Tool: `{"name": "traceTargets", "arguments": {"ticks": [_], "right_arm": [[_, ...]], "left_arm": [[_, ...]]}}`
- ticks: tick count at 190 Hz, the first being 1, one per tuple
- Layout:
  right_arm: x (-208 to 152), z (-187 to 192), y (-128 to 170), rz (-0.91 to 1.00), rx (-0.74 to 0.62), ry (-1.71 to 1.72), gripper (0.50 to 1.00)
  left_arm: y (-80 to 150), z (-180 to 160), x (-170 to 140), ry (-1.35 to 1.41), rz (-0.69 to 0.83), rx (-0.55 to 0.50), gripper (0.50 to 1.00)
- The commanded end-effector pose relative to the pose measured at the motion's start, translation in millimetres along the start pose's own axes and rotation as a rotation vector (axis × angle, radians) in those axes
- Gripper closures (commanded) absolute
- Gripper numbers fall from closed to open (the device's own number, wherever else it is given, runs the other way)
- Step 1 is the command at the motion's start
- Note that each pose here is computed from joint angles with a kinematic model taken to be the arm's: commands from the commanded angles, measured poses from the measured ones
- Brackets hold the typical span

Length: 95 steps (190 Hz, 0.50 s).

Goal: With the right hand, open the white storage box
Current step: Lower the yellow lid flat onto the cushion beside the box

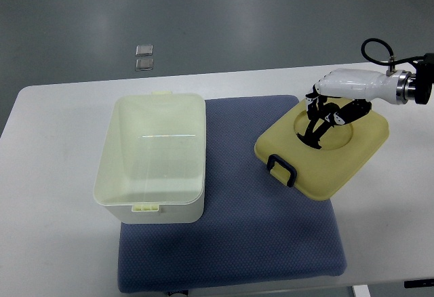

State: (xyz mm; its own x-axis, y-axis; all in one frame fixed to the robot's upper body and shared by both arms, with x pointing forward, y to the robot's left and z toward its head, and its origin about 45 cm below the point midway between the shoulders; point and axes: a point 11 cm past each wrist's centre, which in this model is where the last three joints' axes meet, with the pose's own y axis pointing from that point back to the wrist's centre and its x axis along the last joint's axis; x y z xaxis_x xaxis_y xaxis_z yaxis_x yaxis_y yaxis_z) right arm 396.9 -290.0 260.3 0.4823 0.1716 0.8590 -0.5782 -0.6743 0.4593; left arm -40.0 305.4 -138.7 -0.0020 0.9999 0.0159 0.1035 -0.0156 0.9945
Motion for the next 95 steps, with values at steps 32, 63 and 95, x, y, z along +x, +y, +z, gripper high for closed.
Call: {"name": "traceTargets", "arguments": {"ticks": [32,63,95], "right_arm": [[-8,-24,-30,0.015,0.075,-0.004,1.000],[-9,-35,-41,0.015,0.109,-0.007,1.000],[-10,-44,-49,0.016,0.133,-0.009,1.000]], "left_arm": [[0,-1,0,0.001,0.001,0.001,0.500],[0,-1,0,0.001,0.001,0.001,0.500],[0,-1,0,0.002,0.000,0.001,0.500]]}}
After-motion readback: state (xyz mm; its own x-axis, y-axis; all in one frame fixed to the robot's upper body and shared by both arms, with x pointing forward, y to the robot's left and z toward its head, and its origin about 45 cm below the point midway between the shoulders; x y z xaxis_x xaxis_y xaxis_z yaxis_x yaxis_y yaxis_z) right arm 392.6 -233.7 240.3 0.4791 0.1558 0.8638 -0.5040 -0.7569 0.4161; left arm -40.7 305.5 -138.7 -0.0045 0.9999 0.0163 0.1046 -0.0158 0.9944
